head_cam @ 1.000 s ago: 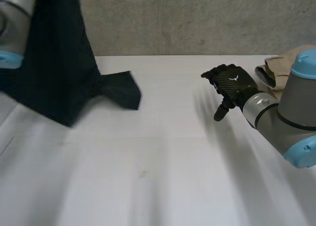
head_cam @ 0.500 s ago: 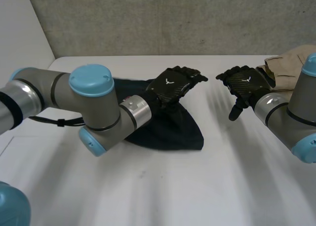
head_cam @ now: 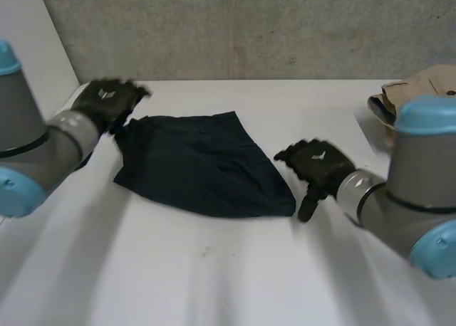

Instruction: Fold the laundry.

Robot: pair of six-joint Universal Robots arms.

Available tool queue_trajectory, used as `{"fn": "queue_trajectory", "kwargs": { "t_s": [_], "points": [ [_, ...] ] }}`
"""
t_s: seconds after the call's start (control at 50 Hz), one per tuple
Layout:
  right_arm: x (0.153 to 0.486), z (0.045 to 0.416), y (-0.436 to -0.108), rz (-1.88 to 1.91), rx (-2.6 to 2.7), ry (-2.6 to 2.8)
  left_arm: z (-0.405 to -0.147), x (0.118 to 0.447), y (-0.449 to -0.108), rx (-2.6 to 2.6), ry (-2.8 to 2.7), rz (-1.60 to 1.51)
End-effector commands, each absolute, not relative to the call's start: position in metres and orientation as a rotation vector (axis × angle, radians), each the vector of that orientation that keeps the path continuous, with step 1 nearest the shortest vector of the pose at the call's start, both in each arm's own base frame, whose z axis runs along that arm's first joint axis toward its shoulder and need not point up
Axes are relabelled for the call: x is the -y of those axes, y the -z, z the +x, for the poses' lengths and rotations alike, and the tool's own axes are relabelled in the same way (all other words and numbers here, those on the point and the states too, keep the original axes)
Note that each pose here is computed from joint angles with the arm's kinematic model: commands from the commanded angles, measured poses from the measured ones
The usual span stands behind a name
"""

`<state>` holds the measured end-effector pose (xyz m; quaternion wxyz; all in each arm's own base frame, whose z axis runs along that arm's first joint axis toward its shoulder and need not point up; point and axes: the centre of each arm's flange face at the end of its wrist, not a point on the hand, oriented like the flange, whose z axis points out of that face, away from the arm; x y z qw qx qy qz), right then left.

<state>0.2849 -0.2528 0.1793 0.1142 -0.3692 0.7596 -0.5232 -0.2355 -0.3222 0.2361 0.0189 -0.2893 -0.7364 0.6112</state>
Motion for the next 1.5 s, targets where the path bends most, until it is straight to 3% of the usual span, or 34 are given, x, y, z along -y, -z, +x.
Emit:
{"fn": "queue_trajectory", "kwargs": {
  "t_s": [0.02, 0.18, 0.3, 0.38, 0.6, 0.72, 0.82, 0.84, 0.88, 0.9, 0.98, 1.06, 1.1, 1.18, 1.24, 1.36, 1.5],
  "points": [
    [0.243, 0.307, -0.151, -1.065, -2.195, 1.526, -0.207, 0.331, -0.187, 2.355, -1.753, -0.957],
    [0.249, 0.327, -0.126, -1.049, -2.184, 1.634, -0.205, 0.364, -0.162, 2.185, -1.873, -1.057],
    [0.258, 0.336, -0.12, -1.013, -2.18, 1.709, -0.214, 0.37, -0.148, 2.113, -1.843, -1.104],
    [0.259, 0.337, -0.125, -0.999, -2.151, 1.743, -0.224, 0.371, -0.138, 2.086, -1.824, -1.163],
    [0.258, 0.328, -0.176, -0.959, -2.018, 1.867, -0.247, 0.362, -0.14, 2.076, -1.771, -1.308],
    [0.266, 0.325, -0.191, -0.981, -2.009, 1.951, -0.25, 0.351, -0.194, 2.047, -1.878, -1.251],
    [0.27, 0.32, -0.232, -0.995, -1.94, 2.09, -0.253, 0.318, -0.287, 1.888, -2.066, -1.12],
    [0.269, 0.32, -0.253, -1.0, -1.895, 2.148, -0.25, 0.305, -0.322, 1.814, -2.145, -1.062],
    [0.267, 0.319, -0.28, -0.985, -1.827, 2.225, -0.247, 0.29, -0.355, 1.726, -2.219, -1.014],
    [0.265, 0.316, -0.309, -0.955, -1.751, 2.31, -0.243, 0.276, -0.389, 1.631, -2.293, -0.957],
    [0.252, 0.306, -0.383, -0.846, -1.547, 2.489, -0.236, 0.252, -0.454, 1.434, -2.394, -0.823],
    [0.243, 0.294, -0.438, -0.735, -1.412, 2.586, -0.234, 0.242, -0.485, 1.38, -2.357, -0.757],
    [0.243, 0.292, -0.448, -0.717, -1.398, 2.588, -0.234, 0.248, -0.487, 1.399, -2.33, -0.742],
    [0.254, 0.297, -0.445, -0.726, -1.445, 2.527, -0.24, 0.273, -0.475, 1.479, -2.266, -0.738],
    [0.273, 0.303, -0.425, -0.74, -1.527, 2.481, -0.246, 0.301, -0.452, 1.574, -2.234, -0.745],
    [0.324, 0.307, -0.363, -0.756, -1.736, 2.393, -0.257, 0.359, -0.401, 1.71, -2.247, -0.743],
    [0.356, 0.315, -0.311, -0.747, -1.865, 2.372, -0.296, 0.389, -0.347, 1.708, -2.17, -0.791]
  ]
}}
